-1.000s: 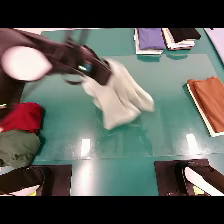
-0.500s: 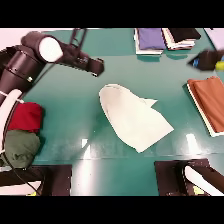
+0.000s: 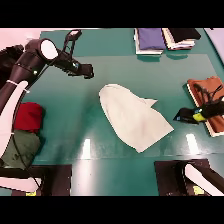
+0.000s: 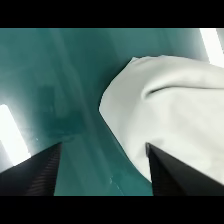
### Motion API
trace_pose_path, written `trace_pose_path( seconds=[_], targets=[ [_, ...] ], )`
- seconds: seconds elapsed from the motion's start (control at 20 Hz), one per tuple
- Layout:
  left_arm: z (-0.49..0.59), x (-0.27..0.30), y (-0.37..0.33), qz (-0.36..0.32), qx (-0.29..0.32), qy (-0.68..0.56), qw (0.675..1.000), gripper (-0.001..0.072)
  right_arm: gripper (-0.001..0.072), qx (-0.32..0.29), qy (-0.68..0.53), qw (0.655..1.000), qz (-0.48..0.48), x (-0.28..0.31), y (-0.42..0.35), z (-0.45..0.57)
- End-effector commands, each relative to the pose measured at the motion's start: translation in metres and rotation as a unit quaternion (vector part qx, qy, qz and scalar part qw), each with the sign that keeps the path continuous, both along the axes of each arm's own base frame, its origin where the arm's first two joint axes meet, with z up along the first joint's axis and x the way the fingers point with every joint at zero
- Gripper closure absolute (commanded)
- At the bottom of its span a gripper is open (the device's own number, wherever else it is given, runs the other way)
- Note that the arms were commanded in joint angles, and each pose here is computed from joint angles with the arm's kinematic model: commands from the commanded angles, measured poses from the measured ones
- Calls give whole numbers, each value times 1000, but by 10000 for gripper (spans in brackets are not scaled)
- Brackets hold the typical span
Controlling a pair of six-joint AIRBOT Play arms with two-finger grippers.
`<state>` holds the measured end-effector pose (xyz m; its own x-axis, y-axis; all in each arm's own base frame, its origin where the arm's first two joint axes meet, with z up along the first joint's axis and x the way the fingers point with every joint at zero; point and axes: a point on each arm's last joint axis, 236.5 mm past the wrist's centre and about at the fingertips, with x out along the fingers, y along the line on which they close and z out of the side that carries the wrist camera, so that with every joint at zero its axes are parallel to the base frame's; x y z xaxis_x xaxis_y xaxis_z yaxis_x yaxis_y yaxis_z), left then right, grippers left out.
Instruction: Fold the shirts.
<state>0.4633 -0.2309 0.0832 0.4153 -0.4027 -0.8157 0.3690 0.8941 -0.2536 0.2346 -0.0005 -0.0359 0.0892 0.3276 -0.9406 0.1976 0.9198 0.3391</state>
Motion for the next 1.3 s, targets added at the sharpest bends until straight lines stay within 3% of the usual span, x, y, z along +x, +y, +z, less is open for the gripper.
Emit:
trace_pose_path(
  seconds=[0.0,0.2,0.35,0.4,0.5,0.75,1.05,1.25],
  targets=[
    [-28,2,-4,-4,-2,32,999,89,271,-2,20,1000,-7,-20,2,-38],
    [-36,2,-5,-7,1,38,999,89,271,-3,25,1000,-15,-20,1,-51],
    [-38,3,-5,-6,1,39,999,90,291,40,52,998,-16,-21,17,-62],
    [-39,3,-5,-6,2,40,999,89,383,62,50,997,-14,-19,25,-63],
    [-44,4,-5,-9,5,43,999,89,691,83,40,996,-7,-13,33,-60],
    [-75,10,-14,-14,-3,62,998,90,691,63,-14,998,5,10,25,-28],
    [-72,-5,-81,-100,-139,80,982,90,691,48,-59,997,12,25,20,2],
    [-79,-2,-86,-90,-147,84,981,97,691,51,-58,997,11,24,21,2]
  ],
)
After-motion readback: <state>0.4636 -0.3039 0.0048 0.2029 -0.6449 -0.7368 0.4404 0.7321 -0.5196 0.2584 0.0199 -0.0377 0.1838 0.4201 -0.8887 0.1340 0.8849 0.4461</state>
